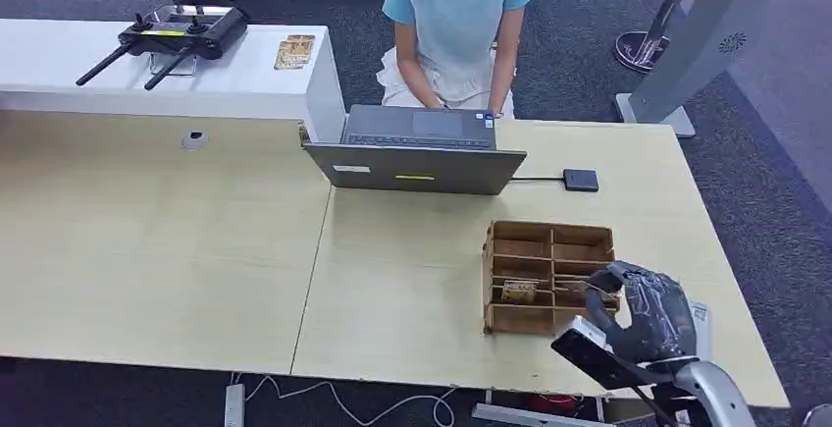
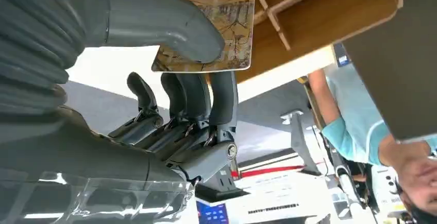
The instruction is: Pass the card to the sensor for recognition and then transmit it.
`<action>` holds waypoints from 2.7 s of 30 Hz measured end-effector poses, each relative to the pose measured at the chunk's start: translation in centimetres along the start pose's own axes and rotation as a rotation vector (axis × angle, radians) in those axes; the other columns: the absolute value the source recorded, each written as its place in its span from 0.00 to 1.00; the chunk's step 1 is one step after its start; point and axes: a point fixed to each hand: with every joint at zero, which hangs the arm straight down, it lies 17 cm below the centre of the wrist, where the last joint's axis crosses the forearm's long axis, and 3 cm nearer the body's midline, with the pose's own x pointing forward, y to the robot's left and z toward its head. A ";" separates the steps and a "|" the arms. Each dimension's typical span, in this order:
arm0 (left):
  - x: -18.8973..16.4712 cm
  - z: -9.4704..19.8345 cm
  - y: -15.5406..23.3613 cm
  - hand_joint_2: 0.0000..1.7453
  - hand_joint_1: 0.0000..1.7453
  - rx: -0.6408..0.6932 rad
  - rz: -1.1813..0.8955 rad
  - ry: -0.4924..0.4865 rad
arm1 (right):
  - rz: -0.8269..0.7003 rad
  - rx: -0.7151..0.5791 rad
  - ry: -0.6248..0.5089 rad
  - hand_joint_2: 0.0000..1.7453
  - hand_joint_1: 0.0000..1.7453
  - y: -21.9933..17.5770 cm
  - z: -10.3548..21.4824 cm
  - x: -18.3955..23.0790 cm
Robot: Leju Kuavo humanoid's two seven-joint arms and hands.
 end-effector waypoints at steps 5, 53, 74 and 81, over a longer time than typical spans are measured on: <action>0.0 0.0 0.0 0.00 0.00 -0.001 0.000 -0.002 | 0.015 -0.032 -0.033 1.00 0.83 -2.3 -0.8 -0.2; 1.4 0.0 0.1 0.00 0.00 -0.034 -0.069 -0.049 | 0.039 -0.002 -0.106 1.00 1.00 -17.6 -31.1 2.1; 1.5 0.0 0.1 0.00 0.00 -0.031 -0.065 -0.051 | 0.001 0.036 0.027 1.00 0.98 -14.6 -32.1 -1.4; 1.4 0.0 0.2 0.00 0.00 -0.028 -0.063 -0.050 | -0.006 0.038 0.046 1.00 0.00 -14.3 -32.1 -1.8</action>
